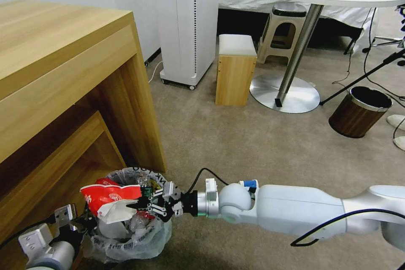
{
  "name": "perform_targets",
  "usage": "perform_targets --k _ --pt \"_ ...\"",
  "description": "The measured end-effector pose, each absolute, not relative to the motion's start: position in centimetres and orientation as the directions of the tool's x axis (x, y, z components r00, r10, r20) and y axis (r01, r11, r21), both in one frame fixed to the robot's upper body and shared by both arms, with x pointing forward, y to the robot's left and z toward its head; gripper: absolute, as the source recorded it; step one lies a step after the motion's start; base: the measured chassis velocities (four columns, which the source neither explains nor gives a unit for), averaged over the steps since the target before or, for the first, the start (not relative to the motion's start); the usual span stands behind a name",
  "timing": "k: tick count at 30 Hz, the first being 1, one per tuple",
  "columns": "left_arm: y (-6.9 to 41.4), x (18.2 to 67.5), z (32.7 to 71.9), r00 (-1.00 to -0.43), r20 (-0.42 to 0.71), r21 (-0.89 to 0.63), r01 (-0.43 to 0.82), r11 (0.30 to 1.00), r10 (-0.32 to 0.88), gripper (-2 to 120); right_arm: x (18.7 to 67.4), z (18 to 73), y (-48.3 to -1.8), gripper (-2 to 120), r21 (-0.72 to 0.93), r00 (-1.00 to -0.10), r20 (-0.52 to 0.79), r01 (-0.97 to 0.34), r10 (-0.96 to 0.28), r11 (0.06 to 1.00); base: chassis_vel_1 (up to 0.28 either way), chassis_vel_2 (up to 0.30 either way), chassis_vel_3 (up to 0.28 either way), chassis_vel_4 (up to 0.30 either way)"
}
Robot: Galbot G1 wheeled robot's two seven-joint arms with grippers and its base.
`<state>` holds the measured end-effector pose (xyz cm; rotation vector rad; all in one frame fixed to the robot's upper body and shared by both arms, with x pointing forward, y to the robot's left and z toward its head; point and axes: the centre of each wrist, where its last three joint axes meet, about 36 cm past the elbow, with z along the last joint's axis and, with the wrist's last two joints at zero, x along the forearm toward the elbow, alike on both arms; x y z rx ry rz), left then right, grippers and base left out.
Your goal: Pick up the trash bin and place the garbage on the floor into it.
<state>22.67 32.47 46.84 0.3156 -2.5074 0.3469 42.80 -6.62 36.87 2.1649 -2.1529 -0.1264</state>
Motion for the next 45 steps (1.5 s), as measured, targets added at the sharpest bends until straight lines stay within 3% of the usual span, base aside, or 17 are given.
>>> perform_targets --k 24,45 --pt "32.8 23.2 46.3 -0.802 0.579 -0.184 -0.302 0.935 -0.146 1 42.9 33.9 -6.0 2 0.135 -0.065 0.062 -0.988 -0.996 0.072 0.0 0.0 0.0 0.0" --pt "32.9 23.0 46.0 -0.794 0.589 -0.174 -0.308 0.935 -0.152 1 42.8 36.8 -8.1 79 0.138 -0.127 0.005 -0.982 -0.992 0.127 0.0 0.0 0.0 0.0"
